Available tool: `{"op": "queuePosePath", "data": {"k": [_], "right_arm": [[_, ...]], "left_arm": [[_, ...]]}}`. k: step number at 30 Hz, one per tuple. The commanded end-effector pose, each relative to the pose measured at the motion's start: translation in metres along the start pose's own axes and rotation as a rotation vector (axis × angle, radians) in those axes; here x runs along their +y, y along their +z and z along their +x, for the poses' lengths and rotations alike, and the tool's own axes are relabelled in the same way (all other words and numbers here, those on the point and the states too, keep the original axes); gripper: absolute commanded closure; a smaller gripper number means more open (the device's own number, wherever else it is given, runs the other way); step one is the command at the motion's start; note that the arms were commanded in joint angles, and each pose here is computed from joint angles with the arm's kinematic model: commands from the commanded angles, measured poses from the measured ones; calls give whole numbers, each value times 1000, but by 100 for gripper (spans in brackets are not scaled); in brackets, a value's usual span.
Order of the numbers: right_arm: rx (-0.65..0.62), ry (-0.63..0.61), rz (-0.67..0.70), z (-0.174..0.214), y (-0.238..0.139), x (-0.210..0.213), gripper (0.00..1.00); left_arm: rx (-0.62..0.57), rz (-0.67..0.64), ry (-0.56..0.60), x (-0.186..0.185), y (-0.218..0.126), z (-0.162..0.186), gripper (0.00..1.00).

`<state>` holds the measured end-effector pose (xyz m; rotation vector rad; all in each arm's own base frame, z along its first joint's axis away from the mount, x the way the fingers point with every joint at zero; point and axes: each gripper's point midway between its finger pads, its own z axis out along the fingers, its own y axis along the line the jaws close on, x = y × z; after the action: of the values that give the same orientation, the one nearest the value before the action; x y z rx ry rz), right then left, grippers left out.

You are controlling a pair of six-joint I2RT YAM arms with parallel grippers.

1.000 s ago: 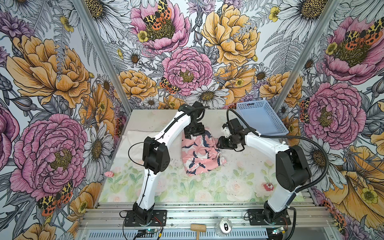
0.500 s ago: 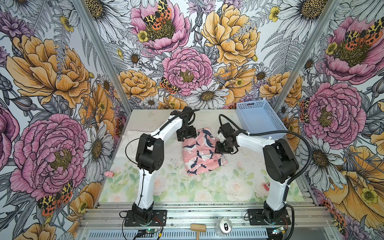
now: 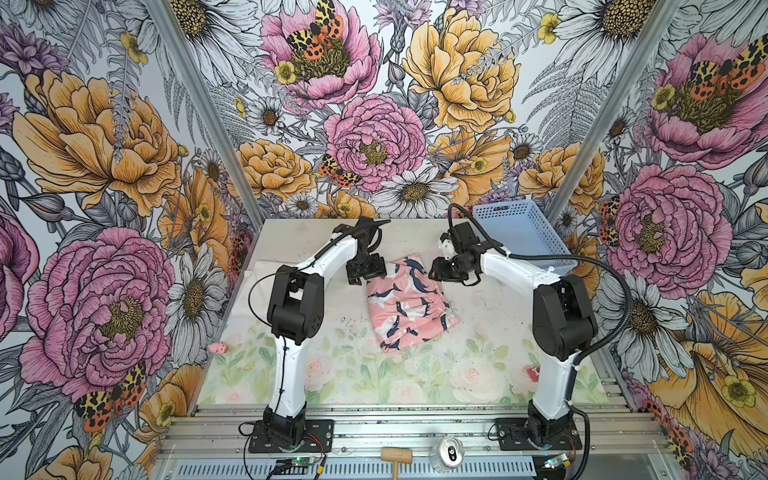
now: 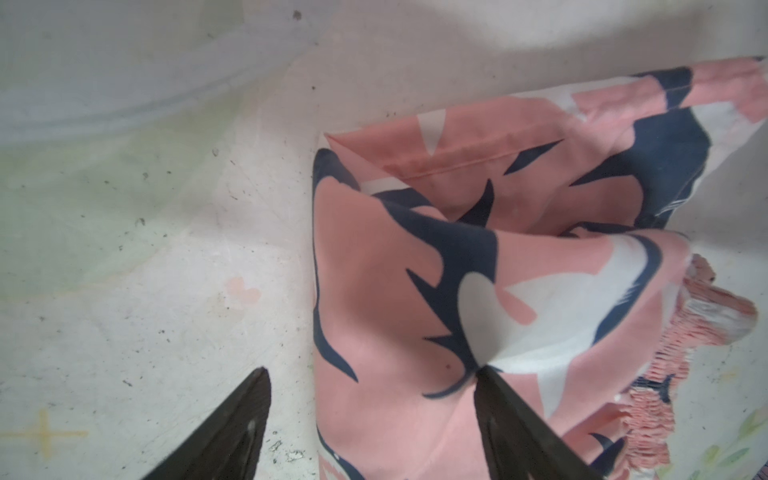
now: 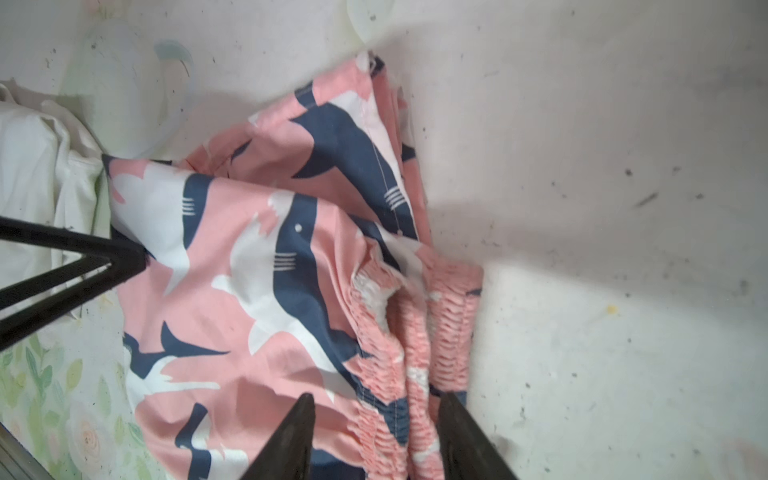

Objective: Fold and stack the mixed laundry pile

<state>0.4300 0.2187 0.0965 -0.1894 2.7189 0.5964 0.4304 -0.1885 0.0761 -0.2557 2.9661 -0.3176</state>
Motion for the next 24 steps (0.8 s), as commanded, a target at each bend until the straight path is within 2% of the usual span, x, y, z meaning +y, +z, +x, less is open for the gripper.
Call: {"op": "queuePosePath", "data": {"k": [1,11,17,21,22,24], "right_arm": [[27,-33,-8,-4,19,-4,49],[55,-56,-44,-4,41,-2,53],[27,-70,-48,-8,37,0,71],[8,-77,-50,-9,28,1,97],[7,-80,-51,-8,26,2,100],[-3,-86,-51,-9,20,2,100]], "left_arm": [[-41,44,20,-4,-13,-11,21],[-34,37,16,3,-13,-8,21],[-33,42,28,1,-11,-11,20],[-35,38,32,4,-8,-17,20],[-35,36,34,5,-7,-18,20],[-34,32,33,7,-6,-19,20]]}}
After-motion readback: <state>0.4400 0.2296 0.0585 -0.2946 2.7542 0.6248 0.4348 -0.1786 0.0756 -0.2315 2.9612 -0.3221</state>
